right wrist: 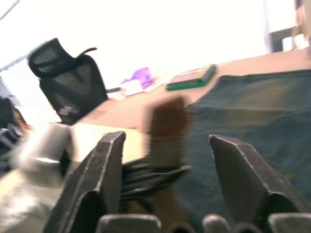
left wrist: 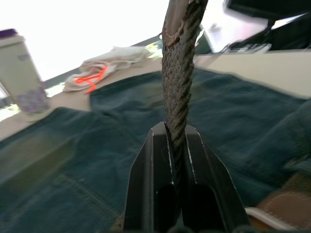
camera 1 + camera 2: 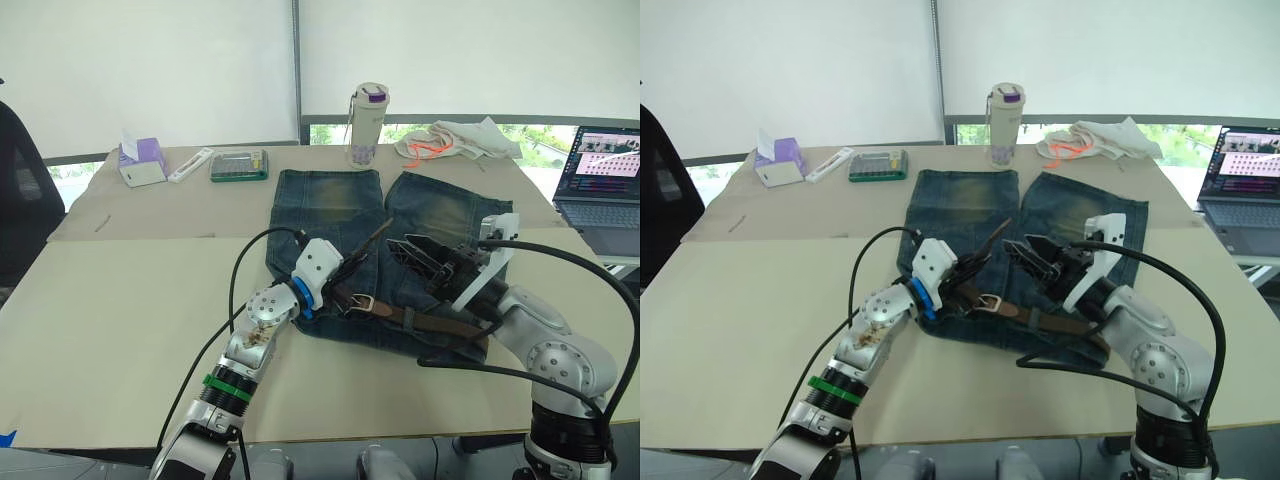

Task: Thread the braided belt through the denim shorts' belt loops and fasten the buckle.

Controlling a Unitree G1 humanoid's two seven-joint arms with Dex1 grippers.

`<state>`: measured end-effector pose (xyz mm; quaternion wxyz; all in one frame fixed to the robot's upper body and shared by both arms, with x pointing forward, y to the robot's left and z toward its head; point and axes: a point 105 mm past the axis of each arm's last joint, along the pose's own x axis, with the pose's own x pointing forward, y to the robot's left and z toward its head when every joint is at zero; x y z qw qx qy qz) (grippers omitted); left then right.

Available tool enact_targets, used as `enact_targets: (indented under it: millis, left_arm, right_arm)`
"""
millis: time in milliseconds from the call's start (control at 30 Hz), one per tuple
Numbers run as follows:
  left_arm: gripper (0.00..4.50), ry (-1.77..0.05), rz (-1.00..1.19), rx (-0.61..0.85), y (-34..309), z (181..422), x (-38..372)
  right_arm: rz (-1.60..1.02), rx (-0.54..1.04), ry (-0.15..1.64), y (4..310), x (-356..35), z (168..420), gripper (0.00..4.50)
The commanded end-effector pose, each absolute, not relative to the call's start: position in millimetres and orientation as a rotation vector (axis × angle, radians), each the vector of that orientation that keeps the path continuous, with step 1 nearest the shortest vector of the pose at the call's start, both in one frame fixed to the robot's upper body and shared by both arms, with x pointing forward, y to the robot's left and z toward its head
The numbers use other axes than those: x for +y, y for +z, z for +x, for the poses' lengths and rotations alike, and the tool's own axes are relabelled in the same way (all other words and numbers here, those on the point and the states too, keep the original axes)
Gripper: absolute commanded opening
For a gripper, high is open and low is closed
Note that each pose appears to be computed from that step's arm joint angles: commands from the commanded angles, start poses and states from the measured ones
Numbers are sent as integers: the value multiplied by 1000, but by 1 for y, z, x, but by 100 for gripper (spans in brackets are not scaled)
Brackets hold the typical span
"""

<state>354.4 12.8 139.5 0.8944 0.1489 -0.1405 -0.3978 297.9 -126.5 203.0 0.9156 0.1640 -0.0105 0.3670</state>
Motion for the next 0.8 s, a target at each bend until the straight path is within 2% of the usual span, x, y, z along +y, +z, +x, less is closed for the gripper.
enact_targets:
  millis: [33, 300, 533, 633, 800]
  left_arm:
    - [0, -756, 381, -397, 155, 357, 10]
    - [0, -729, 395, -424, 157, 360, 11]
    - [0, -737, 395, -432, 155, 356, 9]
    - [0, -742, 395, -432, 153, 354, 8]
    - [0, -767, 374, -443, 154, 350, 5]
  right_arm:
    - [350, -15, 757, 209, -116, 291, 293]
    - [493, 47, 655, 201, -99, 308, 293]
    - [586, 39, 609, 209, -98, 319, 293]
    - [593, 47, 597, 208, -99, 320, 214]
    - [622, 60, 586, 207, -100, 320, 39]
